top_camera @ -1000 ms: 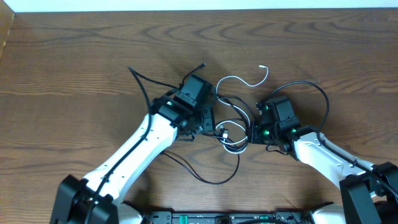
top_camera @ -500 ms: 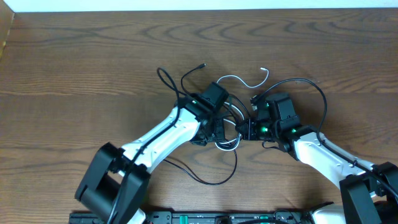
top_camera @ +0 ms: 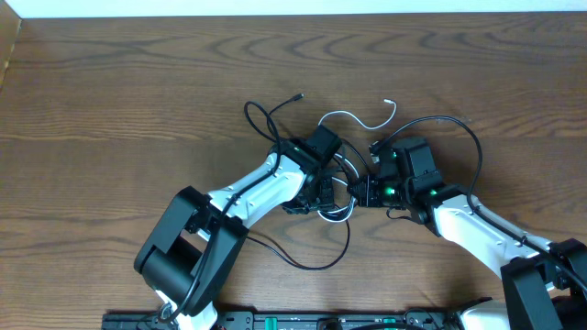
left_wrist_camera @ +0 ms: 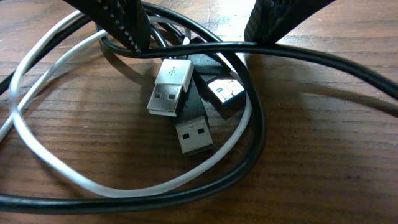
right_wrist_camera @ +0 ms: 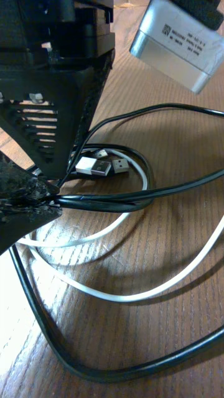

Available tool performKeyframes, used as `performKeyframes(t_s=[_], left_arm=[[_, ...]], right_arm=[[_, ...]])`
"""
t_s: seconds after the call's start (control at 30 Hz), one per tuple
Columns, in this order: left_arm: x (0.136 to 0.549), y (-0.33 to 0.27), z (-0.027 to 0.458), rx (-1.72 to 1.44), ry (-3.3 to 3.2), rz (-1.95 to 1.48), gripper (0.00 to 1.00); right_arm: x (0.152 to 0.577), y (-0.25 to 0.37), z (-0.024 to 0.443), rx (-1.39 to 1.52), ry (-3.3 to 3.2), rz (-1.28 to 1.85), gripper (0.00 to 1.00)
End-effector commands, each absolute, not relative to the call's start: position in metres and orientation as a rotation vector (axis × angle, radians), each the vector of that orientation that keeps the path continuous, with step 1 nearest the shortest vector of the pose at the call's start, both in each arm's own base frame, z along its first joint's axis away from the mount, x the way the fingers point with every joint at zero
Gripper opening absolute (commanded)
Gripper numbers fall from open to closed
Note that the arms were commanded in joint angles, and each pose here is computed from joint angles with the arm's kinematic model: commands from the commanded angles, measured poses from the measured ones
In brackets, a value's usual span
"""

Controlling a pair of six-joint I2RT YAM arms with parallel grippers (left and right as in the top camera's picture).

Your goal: Untangle cables

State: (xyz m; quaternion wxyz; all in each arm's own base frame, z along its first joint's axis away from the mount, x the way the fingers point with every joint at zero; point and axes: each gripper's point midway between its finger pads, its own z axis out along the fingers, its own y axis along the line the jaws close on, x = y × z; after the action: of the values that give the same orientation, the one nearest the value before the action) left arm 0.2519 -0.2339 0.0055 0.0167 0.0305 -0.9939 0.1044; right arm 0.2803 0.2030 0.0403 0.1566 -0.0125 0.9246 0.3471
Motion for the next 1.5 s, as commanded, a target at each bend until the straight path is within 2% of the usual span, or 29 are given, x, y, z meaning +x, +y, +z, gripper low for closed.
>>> performKeyframes(t_s=[0.0,0.07,0.1,0.3,0.53,0.7,0.8,0.93,1.17,1.4,1.47], left_arm=[[0.251,-0.231,-0.002,0.115,-3.084,0.287,0.54],[0.252,-0.231,-0.002,0.114,-3.087,0.291,0.47],[0.253,-0.232,-0.001,0.113,-3.091,0.297,0.38],[0.261,-0.238,0.0,0.105,-3.118,0.34,0.08],[0.274,-0.227,0.014,0.024,-3.159,0.377,0.07],[0.298,-0.204,0.057,0.147,-3.244,0.481,0.07],[0.31,-0.192,0.092,0.218,-3.308,0.589,0.07],[0.32,-0.173,0.144,0.254,-3.425,0.734,0.08],[0.332,-0.122,0.2,0.437,-3.59,0.805,0.07],[0.338,-0.077,0.212,0.674,-3.616,0.769,0.07],[0.335,-0.075,0.206,0.68,-3.593,0.739,0.07]], right_arm=[[0.278,0.203,0.037,-0.035,2.66,0.992,0.01],[0.278,0.201,0.035,-0.024,2.667,0.972,0.01],[0.277,0.199,0.033,-0.019,2.674,0.959,0.01],[0.273,0.188,0.023,0.023,2.728,0.87,0.01],[0.273,0.171,0.012,0.084,2.765,0.734,0.01],[0.268,0.121,-0.008,0.371,2.832,0.408,0.01],[0.266,0.104,-0.011,0.432,2.841,0.329,0.01],[0.268,0.093,-0.012,0.489,2.838,0.316,0.01],[0.273,0.076,-0.012,0.567,2.814,0.293,0.01],[0.277,0.071,-0.011,0.575,2.802,0.309,0.01],[0.283,0.086,-0.006,0.46,2.795,0.414,0.01]])
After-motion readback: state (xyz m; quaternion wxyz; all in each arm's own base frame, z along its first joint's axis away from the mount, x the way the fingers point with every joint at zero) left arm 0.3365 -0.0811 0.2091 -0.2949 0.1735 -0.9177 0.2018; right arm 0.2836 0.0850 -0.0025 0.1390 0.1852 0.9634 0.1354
